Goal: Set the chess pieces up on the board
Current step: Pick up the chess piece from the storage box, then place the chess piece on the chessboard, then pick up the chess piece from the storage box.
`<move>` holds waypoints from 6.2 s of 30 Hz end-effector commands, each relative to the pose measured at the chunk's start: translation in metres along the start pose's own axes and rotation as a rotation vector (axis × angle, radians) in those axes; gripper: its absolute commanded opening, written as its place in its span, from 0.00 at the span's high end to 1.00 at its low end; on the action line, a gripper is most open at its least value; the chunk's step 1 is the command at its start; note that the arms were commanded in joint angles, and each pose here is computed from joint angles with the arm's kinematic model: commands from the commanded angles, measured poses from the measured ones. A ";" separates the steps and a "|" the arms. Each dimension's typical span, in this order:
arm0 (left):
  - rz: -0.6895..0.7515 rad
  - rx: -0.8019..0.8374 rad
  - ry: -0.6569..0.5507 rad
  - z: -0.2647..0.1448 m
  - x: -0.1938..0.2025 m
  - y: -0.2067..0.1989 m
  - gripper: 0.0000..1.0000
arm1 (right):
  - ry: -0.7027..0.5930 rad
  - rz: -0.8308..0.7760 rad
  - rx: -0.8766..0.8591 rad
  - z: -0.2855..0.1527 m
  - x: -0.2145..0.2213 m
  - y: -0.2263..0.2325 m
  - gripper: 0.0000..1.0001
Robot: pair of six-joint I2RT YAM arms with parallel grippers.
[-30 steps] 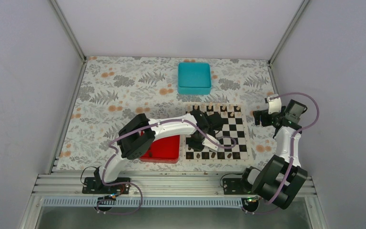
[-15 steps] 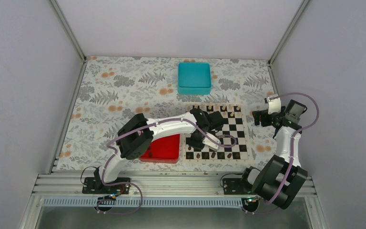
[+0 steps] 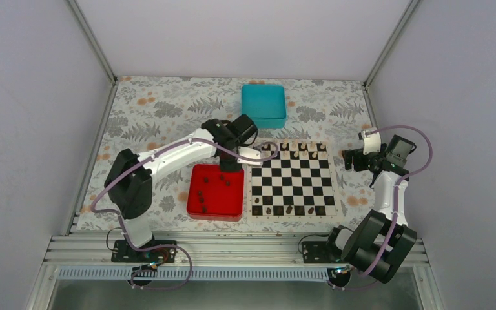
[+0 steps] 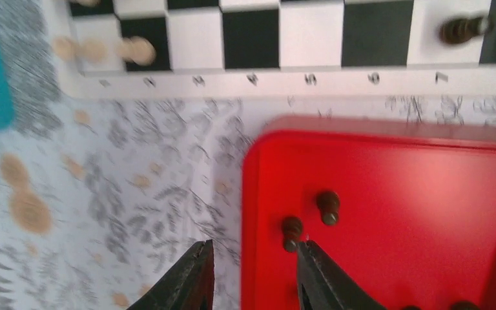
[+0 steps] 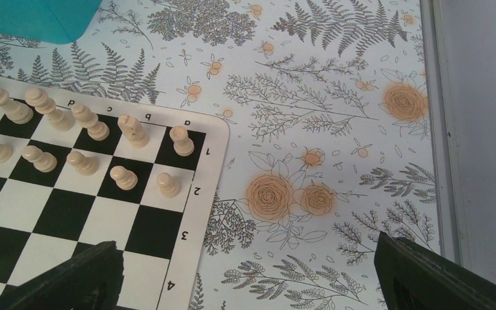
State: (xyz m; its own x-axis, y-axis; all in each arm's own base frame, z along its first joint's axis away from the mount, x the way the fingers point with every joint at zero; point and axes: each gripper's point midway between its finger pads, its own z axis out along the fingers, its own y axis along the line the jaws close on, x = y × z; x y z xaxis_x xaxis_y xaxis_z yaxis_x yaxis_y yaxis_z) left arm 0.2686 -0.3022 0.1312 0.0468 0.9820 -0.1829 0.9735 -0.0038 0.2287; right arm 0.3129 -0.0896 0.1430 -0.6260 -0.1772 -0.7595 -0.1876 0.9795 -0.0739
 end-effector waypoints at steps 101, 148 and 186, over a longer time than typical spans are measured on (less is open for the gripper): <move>0.303 0.284 -0.027 0.084 -0.136 -0.115 0.85 | 0.012 0.003 -0.053 0.005 0.001 0.002 0.00; 0.307 0.252 0.036 0.117 -0.117 -0.111 0.83 | 0.015 0.001 -0.061 0.006 0.002 0.003 0.00; -0.118 -0.029 0.043 0.032 0.049 -0.011 0.60 | 0.030 0.010 -0.071 0.007 0.004 0.004 0.00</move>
State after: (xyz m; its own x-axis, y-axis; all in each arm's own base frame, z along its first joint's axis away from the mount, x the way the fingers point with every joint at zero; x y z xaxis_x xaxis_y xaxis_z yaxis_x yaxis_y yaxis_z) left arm 0.2593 -0.2559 0.0847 -0.0465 0.9956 -0.0809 0.9734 0.0634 0.2202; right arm 0.3103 -0.0832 0.1261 -0.6708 -0.1607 -0.7241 -0.2217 0.9751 -0.0110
